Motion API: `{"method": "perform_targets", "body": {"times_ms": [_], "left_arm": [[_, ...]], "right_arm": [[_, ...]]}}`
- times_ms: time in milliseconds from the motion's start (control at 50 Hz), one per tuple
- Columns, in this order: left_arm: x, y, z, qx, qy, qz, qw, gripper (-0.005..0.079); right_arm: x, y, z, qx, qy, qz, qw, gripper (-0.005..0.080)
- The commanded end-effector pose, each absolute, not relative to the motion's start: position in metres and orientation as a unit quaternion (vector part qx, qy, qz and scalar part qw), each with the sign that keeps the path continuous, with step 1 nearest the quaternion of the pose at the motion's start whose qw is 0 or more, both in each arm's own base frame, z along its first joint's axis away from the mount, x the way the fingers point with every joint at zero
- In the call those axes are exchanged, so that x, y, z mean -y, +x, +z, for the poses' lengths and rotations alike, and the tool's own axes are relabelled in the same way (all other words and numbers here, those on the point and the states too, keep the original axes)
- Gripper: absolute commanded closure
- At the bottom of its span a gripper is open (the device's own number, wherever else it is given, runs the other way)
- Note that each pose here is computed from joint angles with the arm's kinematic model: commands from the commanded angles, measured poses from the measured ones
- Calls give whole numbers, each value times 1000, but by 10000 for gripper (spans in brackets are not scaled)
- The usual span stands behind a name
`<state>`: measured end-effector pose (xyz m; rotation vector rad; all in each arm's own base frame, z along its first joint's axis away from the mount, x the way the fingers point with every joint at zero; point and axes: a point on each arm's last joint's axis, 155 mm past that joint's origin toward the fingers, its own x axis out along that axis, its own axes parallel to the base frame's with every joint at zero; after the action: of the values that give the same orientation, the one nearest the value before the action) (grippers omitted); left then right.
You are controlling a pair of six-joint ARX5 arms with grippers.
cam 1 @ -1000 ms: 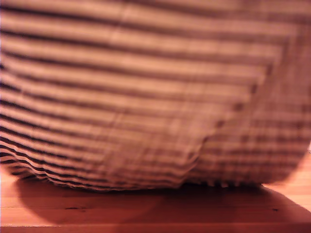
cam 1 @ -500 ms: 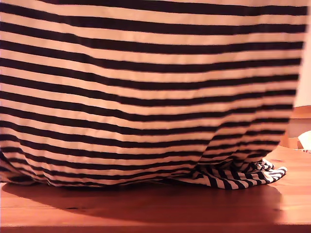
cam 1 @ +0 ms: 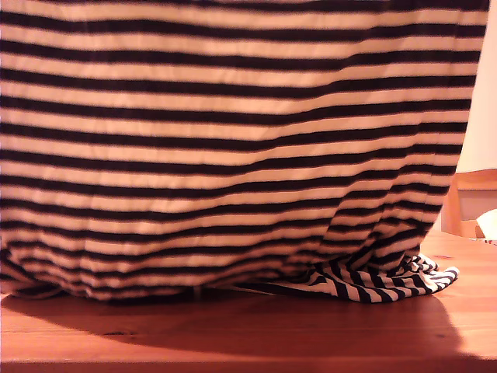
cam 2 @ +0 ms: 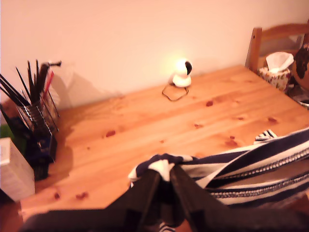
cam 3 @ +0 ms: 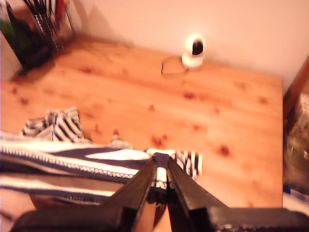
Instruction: Fold the t-shirt in front of you. After folding it, place it to the right side.
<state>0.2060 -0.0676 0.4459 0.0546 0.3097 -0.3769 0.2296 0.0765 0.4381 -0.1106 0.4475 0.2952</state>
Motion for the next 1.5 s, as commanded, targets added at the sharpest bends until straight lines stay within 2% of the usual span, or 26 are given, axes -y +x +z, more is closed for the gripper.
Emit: {"method": "perform_targets", "body": {"times_ms": [0, 140, 300, 520, 1060, 1240, 1480], "left_arm": [[67, 201, 474, -103, 38, -184, 977, 762], [68, 211, 510, -52, 44, -183, 981, 762], [69, 218, 536, -31, 49, -184, 981, 762], [68, 201, 568, 7, 55, -182, 982, 762], [68, 153, 609, 70, 61, -186, 978, 762], [67, 148, 607, 66, 62, -186, 978, 762], [67, 150, 589, 29, 58, -187, 980, 762]], "right_arm": [[-75, 228, 473, -161, -54, 148, 974, 765], [-73, 243, 510, -111, -58, 130, 984, 765], [-76, 249, 545, -66, -61, 129, 988, 765], [-70, 226, 583, -19, -57, 131, 990, 765], [-68, 189, 604, 16, -52, 163, 985, 765], [-57, 180, 610, 28, -52, 148, 987, 765], [-54, 184, 593, -6, -64, 139, 988, 765]]}}
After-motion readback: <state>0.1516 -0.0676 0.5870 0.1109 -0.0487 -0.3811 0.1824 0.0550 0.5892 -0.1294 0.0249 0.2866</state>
